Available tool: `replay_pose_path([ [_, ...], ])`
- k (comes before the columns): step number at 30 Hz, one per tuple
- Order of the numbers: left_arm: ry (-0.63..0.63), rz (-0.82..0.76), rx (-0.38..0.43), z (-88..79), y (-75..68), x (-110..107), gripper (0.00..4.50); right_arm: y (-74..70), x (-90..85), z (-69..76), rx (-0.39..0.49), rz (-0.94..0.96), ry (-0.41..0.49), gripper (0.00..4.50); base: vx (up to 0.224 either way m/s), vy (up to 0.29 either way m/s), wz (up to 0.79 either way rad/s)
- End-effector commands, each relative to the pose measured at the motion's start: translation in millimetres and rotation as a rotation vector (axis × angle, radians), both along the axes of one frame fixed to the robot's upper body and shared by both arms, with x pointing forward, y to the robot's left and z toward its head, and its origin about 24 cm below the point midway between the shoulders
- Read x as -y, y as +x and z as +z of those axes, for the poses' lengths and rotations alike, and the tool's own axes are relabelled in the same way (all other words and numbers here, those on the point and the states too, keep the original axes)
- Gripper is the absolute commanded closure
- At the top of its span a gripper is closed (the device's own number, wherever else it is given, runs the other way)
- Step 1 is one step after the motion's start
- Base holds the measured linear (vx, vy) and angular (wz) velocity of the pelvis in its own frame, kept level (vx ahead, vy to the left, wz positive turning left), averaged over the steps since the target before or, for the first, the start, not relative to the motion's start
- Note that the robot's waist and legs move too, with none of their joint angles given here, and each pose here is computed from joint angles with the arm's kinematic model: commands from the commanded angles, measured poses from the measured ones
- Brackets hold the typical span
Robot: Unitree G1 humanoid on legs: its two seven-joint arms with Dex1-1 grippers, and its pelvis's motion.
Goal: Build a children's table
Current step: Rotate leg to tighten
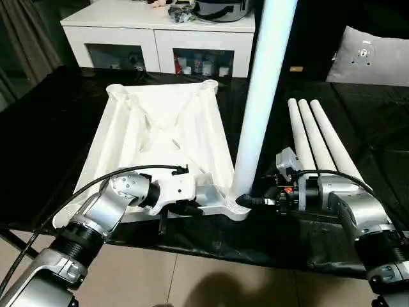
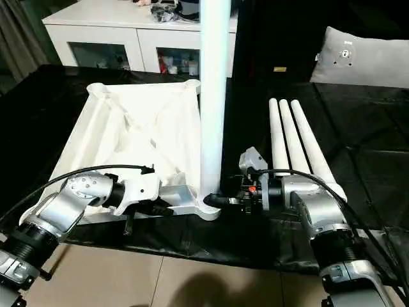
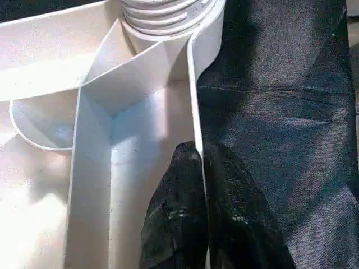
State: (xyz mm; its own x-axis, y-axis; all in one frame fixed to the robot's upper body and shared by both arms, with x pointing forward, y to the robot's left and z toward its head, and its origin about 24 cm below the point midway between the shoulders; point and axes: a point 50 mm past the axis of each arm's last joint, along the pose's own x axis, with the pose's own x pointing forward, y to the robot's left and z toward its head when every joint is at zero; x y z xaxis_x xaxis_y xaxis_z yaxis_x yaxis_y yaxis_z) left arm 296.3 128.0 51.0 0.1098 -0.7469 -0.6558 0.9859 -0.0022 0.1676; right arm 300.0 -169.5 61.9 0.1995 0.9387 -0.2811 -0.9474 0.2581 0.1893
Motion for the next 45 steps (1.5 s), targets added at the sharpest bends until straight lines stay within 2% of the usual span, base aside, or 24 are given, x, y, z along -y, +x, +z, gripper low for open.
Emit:
replay_pose_path([
  [1, 0.121, -0.038, -0.101, -27.5, -14.4, -3.4, 4.50, -1.7, -5.2, 1.4, -0.018, 0.053, 0.020, 2.01, 0.000, 0.000, 0.00],
  [3, 0.121, -0.037, -0.102, -27.6, -14.4, -3.4, 4.50, -2.8, -4.8, 0.4, -0.026, 0.060, 0.019, 2.31, 0.000, 0.000, 0.00],
  [7, 0.121, -0.038, -0.106, -28.0, -14.9, -3.0, 4.50, -5.7, -3.9, -2.9, -0.033, 0.067, 0.011, 2.47, 0.000, 0.000, 0.00],
  [12, 0.117, -0.026, -0.117, -28.7, -14.9, -2.7, 4.50, -9.3, -5.0, -5.0, -0.032, 0.057, 0.014, 2.53, 0.000, 0.000, 0.00],
  [18, 0.017, 0.082, -0.141, -24.3, -10.9, 9.1, 4.50, -10.8, -16.5, -12.0, -0.046, -0.091, 0.033, 2.54, 0.000, 0.000, 0.00],
  [19, -0.061, 0.165, -0.156, -19.5, -6.3, 20.5, 4.50, -5.1, -25.8, -18.7, -0.049, -0.238, 0.025, 2.54, 0.000, 0.000, 0.00],
  [21, -0.102, 0.209, -0.168, -16.9, -3.7, 27.2, 4.50, -1.3, -30.5, -22.1, -0.059, -0.325, 0.029, 2.54, 0.000, 0.000, 0.00],
  [22, -0.160, 0.293, -0.185, -13.3, 1.9, 38.6, 4.50, 4.8, -37.3, -28.0, -0.086, -0.459, 0.023, 2.54, 0.000, 0.000, 0.00],
  [23, -0.161, 0.295, -0.185, -13.3, 2.1, 39.0, 4.50, 5.0, -37.4, -28.2, -0.086, -0.463, 0.022, 2.54, 0.000, 0.000, 0.00],
  [25, -0.240, 0.446, -0.186, -7.6, 14.4, 61.5, 4.50, 18.1, -43.6, -38.9, -0.128, -0.719, -0.024, 2.54, 0.000, 0.000, 0.00],
  [26, -0.256, 0.481, -0.183, -6.3, 17.2, 66.7, 4.50, 21.0, -44.8, -40.5, -0.146, -0.780, -0.021, 2.54, 0.000, 0.000, 0.00],
  [27, -0.269, 0.513, -0.171, -5.1, 20.2, 71.8, 4.50, 23.3, -46.0, -41.5, -0.170, -0.828, -0.005, 2.54, 0.000, 0.000, 0.00],
  [29, -0.291, 0.574, -0.140, -2.5, 25.9, 81.3, 4.50, 26.5, -48.1, -42.7, -0.161, -0.880, -0.020, 2.54, 0.000, 0.000, 0.00],
  [32, -0.286, 0.584, -0.078, 1.4, 29.3, 89.7, 4.50, 27.3, -51.2, -40.3, -0.082, -0.894, -0.043, 2.54, 0.000, 0.000, 0.00],
  [34, -0.269, 0.558, -0.049, 2.1, 29.4, 89.3, 4.50, 27.1, -48.9, -37.9, -0.064, -0.919, -0.028, 1.85, 0.000, 0.000, 0.00],
  [37, -0.230, 0.539, -0.008, 0.4, 31.2, 85.6, 4.50, 28.3, -43.2, -34.3, -0.054, -0.975, 0.004, 1.83, 0.000, 0.000, 0.00],
  [38, -0.229, 0.539, -0.007, 0.4, 31.3, 85.5, 4.50, 28.4, -43.1, -34.2, -0.053, -0.975, 0.005, 1.48, 0.000, 0.000, 0.00],
  [42, -0.187, 0.548, 0.039, -2.5, 36.9, 78.4, 4.50, 23.1, -27.8, -23.2, 0.004, -0.975, 0.050, 1.30, 0.000, 0.000, 0.00],
  [43, -0.188, 0.556, 0.026, -2.7, 37.7, 77.1, 4.07, 18.9, -21.1, -19.3, 0.019, -0.972, 0.060, 1.14, 0.000, 0.000, 0.00],
  [45, -0.190, 0.560, 0.017, -2.8, 37.7, 76.6, 3.97, 16.9, -18.7, -17.8, 0.022, -0.969, 0.064, 0.98, 0.000, 0.000, 0.00],
])
